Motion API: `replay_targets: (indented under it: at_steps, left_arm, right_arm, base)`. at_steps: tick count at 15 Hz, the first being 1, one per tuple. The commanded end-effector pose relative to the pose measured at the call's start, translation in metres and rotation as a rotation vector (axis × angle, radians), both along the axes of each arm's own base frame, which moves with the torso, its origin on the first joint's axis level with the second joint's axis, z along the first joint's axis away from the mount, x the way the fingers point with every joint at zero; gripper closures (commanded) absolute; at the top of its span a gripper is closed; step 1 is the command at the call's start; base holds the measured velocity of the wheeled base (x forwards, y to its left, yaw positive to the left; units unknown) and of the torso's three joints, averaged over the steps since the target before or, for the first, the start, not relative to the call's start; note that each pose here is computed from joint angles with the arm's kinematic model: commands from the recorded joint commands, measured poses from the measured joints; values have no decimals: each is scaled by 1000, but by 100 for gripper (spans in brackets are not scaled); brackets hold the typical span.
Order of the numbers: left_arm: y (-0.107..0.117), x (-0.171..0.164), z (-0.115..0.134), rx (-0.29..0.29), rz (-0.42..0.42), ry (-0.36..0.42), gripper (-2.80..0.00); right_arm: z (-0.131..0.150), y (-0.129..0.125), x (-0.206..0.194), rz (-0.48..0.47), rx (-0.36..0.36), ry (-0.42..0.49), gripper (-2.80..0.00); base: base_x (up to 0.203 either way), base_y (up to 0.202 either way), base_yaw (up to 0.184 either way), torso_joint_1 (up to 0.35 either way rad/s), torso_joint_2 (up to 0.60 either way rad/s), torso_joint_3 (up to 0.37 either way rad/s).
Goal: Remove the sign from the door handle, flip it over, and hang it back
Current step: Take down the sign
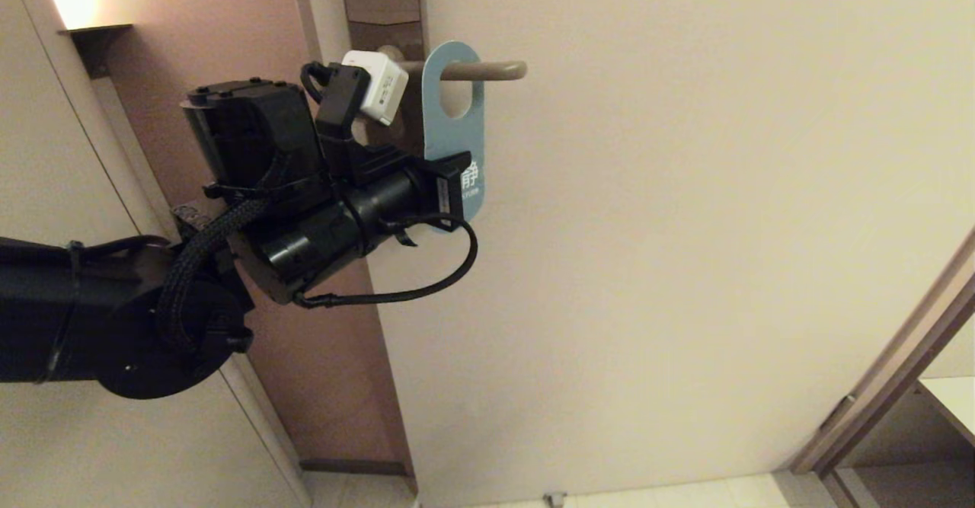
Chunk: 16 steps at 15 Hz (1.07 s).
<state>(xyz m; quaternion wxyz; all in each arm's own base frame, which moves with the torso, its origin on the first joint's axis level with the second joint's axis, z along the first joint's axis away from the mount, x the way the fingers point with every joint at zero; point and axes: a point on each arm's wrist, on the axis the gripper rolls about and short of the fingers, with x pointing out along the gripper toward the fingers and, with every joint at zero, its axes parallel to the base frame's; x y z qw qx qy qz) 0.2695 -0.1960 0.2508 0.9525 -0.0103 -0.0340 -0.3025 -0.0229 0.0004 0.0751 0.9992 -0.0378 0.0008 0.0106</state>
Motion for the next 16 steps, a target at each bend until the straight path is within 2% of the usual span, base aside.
replay_targets:
  at_steps: [1,8,16]
  left_arm:
    - [-6,8,-3,0,10,2,0]
    - [-23,20,6,-25,-3,-33,0]
    - [-39,24,4,-19,-17,-43,0]
  right_arm:
    - [0,0,0,2,-1,1,0]
    - [0,0,0,-1,-1,1,0]
    - [0,0,0,1,-1,1,0]
  base:
    - [0,0,0,0,0,0]
    - [0,0,0,0,0,0]
    - [0,0,0,0,0,0]
